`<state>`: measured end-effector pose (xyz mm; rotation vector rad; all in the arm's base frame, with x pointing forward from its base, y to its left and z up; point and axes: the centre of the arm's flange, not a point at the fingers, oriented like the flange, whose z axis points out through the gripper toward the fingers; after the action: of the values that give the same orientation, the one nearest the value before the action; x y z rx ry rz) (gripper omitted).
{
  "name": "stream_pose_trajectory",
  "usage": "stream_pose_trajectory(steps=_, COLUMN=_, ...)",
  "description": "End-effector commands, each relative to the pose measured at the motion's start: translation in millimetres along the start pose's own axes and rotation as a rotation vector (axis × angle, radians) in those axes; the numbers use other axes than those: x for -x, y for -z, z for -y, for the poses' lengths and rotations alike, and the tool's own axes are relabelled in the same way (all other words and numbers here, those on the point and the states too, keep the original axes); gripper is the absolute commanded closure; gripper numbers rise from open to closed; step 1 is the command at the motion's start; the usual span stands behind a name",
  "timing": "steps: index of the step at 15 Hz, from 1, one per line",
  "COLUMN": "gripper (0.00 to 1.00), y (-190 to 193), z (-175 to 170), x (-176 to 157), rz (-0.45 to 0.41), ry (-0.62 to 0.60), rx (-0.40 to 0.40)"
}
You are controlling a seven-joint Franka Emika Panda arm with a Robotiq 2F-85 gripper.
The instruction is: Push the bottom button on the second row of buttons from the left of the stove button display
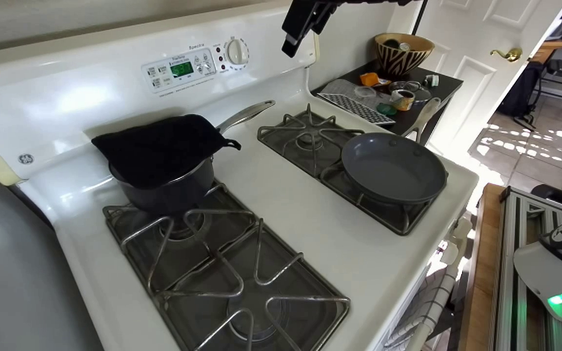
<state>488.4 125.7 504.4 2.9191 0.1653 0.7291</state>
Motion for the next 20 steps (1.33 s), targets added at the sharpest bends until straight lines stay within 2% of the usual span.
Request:
stream_pose_trajectory(steps=1, gripper=0.0, y=-23, z=9, x=-14, rz=-0.089, ry=0.008, rx=-0.024)
stream_pose_trajectory(steps=4, gripper=0.0, y=-40, z=25, x=-30, rz=-0.18, ry=0.007, rx=-0.033)
stream_pose_trajectory(steps=9, gripper=0.0, y=-74, z=41, x=-46, rz=-0.238, ry=-0.037, rx=-0.031)
stream_pose_trajectory(steps=10, gripper=0.19, y=-80, z=44, x=-50, rz=-0.241, ry=-0.048, rx=-0.022)
stream_pose_trajectory(steps=12, gripper=0.33, y=-89, z=50, x=-58, rz=-0.257, ry=-0.063, rx=-0.003)
stream_pose_trajectory(steps=17, gripper=0.79, y=-112, z=69, x=-71, rz=-0.291, ry=-0.094, rx=0.016)
stream_pose_trajectory(steps=20, gripper=1.0, y=-126, z=83, x=-74, rz=-0.294, ry=-0.116, rx=0.008)
